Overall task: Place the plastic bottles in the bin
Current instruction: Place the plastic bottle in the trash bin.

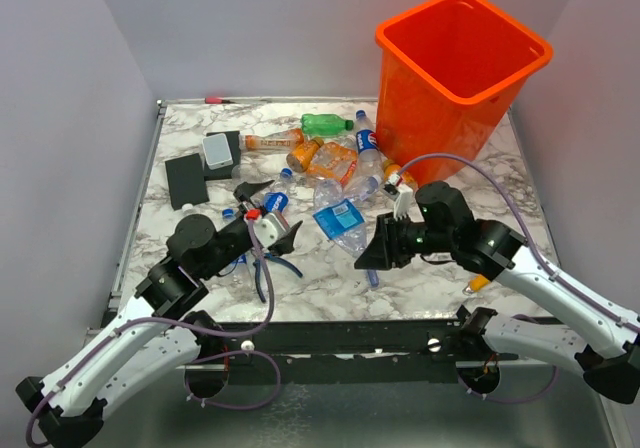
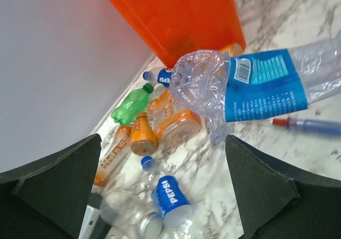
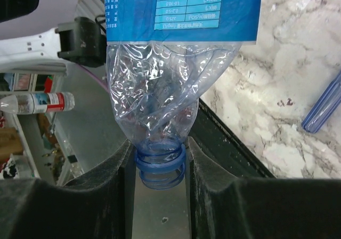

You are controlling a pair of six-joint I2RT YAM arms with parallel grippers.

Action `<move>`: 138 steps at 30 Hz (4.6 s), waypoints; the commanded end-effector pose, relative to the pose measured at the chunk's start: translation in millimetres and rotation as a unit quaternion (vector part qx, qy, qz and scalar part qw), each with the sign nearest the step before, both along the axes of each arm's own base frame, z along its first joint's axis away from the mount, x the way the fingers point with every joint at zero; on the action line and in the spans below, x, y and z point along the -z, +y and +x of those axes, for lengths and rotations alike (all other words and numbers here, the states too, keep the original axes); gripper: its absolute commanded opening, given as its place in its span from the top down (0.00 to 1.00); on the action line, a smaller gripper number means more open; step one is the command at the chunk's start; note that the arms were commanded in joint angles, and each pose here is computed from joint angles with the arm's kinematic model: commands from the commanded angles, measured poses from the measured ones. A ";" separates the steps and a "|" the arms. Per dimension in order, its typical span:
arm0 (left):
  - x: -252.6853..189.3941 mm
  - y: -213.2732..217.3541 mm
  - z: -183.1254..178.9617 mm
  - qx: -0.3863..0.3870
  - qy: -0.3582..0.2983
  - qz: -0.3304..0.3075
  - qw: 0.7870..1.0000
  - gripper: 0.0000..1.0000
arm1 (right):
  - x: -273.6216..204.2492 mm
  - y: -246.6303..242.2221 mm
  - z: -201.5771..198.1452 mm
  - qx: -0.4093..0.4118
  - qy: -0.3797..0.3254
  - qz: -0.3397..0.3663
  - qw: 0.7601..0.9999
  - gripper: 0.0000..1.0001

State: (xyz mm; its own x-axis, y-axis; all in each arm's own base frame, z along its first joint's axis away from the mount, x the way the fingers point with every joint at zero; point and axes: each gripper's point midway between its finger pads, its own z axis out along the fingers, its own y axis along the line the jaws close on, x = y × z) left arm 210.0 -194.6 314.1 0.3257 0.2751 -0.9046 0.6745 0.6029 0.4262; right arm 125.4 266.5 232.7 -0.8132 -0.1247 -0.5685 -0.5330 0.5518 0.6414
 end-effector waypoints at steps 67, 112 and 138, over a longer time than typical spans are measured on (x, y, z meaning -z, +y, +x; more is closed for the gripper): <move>-15.0 -136.3 -96.5 0.288 0.325 -0.266 0.861 1.00 | -196.4 -16.5 44.3 0.093 -0.363 0.229 0.898 0.19; -33.7 -84.6 -50.2 0.116 0.276 -0.312 0.902 0.01 | -244.4 -42.8 100.3 0.208 -0.411 0.102 0.882 1.00; 16.6 81.6 11.9 -0.278 0.097 -0.325 0.899 0.01 | -354.1 -290.5 348.7 0.707 -0.501 -0.046 0.498 1.00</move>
